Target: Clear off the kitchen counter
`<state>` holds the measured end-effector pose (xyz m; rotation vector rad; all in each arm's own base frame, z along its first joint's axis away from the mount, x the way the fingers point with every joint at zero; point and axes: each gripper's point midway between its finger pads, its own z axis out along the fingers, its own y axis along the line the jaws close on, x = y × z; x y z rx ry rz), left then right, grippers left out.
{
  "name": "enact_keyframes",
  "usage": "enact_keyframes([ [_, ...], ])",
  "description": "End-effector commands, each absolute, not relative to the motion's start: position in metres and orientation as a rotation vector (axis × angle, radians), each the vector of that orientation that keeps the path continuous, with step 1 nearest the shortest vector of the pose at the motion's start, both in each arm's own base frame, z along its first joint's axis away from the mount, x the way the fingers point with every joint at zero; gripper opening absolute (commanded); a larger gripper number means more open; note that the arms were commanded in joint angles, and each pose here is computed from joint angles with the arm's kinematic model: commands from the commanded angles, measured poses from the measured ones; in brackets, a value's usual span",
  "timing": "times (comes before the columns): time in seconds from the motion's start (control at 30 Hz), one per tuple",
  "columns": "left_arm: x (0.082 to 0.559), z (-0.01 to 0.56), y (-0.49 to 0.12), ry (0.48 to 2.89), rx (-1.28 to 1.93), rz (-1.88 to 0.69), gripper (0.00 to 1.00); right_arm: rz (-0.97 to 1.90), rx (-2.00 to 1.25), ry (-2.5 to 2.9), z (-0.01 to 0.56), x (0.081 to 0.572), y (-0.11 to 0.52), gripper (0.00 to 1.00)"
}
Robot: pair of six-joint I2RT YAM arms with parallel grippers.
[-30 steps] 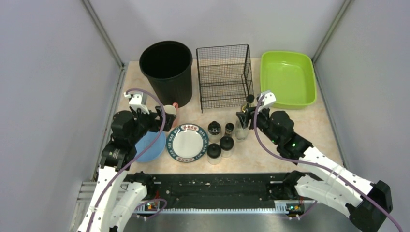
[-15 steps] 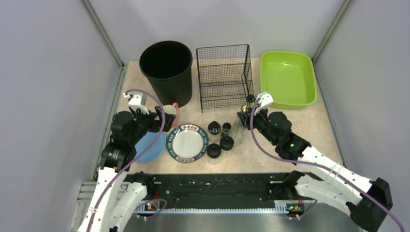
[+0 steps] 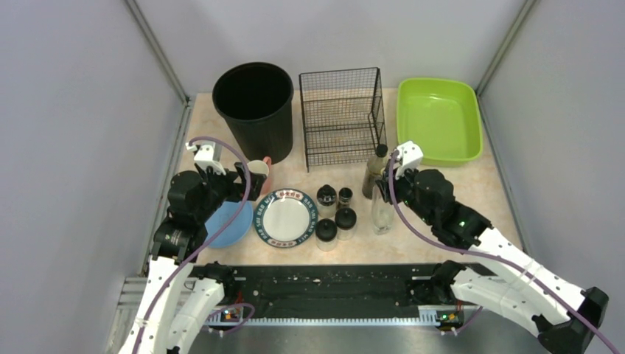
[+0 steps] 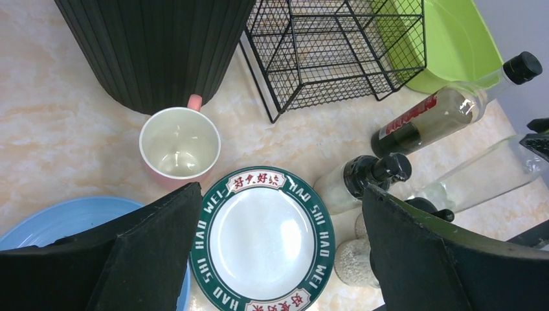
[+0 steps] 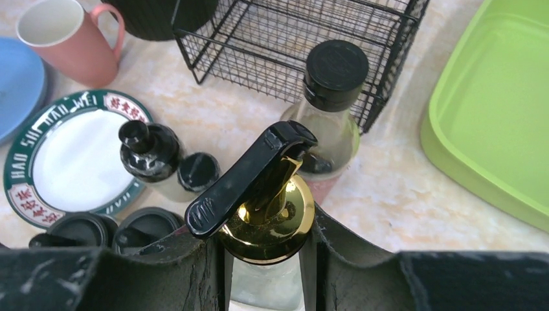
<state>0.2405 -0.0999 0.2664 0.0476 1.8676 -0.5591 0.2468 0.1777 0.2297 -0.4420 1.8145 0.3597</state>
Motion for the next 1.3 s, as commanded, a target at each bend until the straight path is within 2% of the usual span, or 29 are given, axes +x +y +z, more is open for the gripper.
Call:
enact_keyframes([
  [0.0,0.243,0.273,-0.097,1.834,0.047,-0.541,0.98,0.314,-0.391,1.744,0.293,0.24,0.157,0.0],
  [0.33,0.243,0.275,-0.095,1.834,0.028,-0.534,0.97,0.048,-0.257,1.753,0.353,0.248,0.106,0.0],
  [0.67,0.244,0.273,-0.085,1.838,-0.027,-0.485,0.96,-0.112,-0.183,1.539,0.44,0.291,0.101,0.0],
  [1.27,0.238,0.279,-0.085,1.806,-0.018,-0.486,0.96,0.014,-0.27,1.217,0.542,0.413,0.144,0.0],
])
